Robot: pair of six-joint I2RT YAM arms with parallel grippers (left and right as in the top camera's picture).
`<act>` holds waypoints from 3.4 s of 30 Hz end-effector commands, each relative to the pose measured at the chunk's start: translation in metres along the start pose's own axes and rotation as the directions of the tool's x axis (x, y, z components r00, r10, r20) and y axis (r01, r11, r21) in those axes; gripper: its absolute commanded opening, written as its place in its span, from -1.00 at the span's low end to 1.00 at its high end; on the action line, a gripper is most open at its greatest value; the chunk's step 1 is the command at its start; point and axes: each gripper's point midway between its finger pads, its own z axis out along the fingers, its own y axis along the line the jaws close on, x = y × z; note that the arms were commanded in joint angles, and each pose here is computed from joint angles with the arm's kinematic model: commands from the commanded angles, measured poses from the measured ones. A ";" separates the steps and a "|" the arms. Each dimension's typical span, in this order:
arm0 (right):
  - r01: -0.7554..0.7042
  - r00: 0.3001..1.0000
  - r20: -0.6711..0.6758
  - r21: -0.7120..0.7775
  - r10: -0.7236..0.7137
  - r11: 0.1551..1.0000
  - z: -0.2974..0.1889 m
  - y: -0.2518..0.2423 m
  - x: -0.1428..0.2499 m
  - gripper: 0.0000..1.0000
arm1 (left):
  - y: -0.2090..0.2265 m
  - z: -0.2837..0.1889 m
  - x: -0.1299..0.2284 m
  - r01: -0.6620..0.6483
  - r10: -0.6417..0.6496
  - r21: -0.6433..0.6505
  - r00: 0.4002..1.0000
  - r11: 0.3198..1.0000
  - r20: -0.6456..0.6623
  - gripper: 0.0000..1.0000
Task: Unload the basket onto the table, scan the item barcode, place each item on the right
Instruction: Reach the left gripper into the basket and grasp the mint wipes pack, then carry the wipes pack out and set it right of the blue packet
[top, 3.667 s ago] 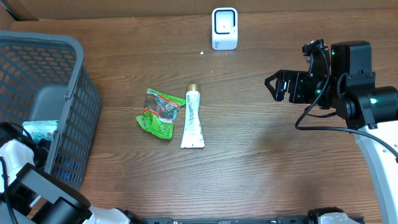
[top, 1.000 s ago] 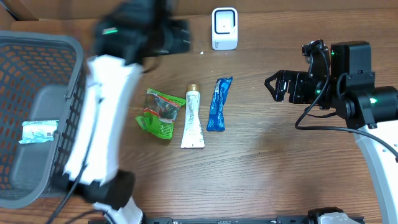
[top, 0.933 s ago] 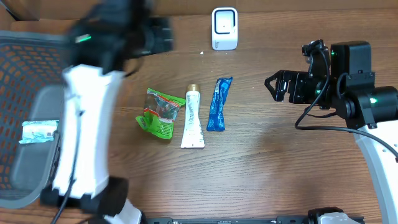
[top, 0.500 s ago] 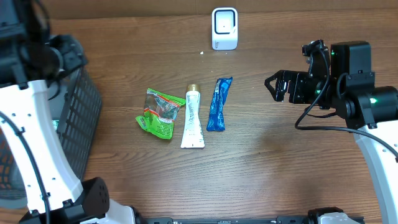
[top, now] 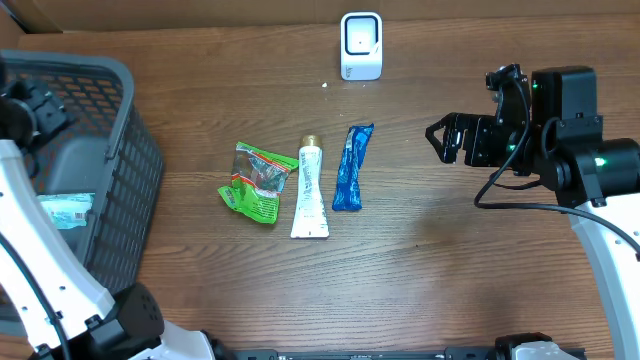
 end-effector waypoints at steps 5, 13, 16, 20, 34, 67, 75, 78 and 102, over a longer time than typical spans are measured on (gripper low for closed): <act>0.013 1.000 0.027 -0.009 -0.013 1.000 -0.006 0.005 -0.009 1.00 | 0.044 0.032 -0.004 -0.049 0.046 -0.073 0.998 0.996 -0.044 0.43; 0.014 1.000 0.028 -0.009 -0.013 1.000 -0.006 0.005 -0.009 1.00 | 0.060 0.107 0.031 0.048 -0.071 -0.143 0.985 0.989 -0.159 0.52; 0.013 1.000 0.025 -0.008 -0.013 1.000 -0.006 0.005 -0.008 1.00 | 0.071 0.132 0.042 0.148 -0.181 -0.198 0.971 0.969 -0.156 0.67; 0.013 1.000 0.025 -0.008 -0.013 1.000 -0.006 0.005 -0.008 1.00 | 0.078 0.165 0.054 0.197 -0.229 -0.209 0.963 0.958 -0.143 0.89; 0.004 1.000 0.005 -0.003 -0.004 1.000 -0.002 0.003 -0.005 1.00 | 0.085 0.236 0.080 0.251 -0.265 -0.196 0.963 0.948 -0.047 0.89; 0.001 1.000 0.001 -0.003 -0.001 1.000 -0.002 0.002 -0.004 1.00 | 0.092 0.274 0.098 0.210 -0.247 -0.257 0.961 0.943 -0.122 -0.92; 0.002 1.000 0.002 -0.003 -0.002 1.000 -0.002 0.003 -0.004 1.00 | 0.062 0.193 0.039 0.159 -0.169 -0.100 0.980 0.982 -0.108 -0.92; 0.002 1.000 0.002 -0.003 -0.002 1.000 -0.002 0.003 -0.004 1.00 | 0.040 0.147 0.009 0.101 -0.100 0.026 0.994 0.994 -0.042 -0.92; -0.313 0.923 0.265 0.093 0.279 0.945 -0.067 -0.092 -0.060 0.86 | -0.302 -0.035 0.202 -0.602 0.655 0.636 0.730 0.482 0.195 -0.91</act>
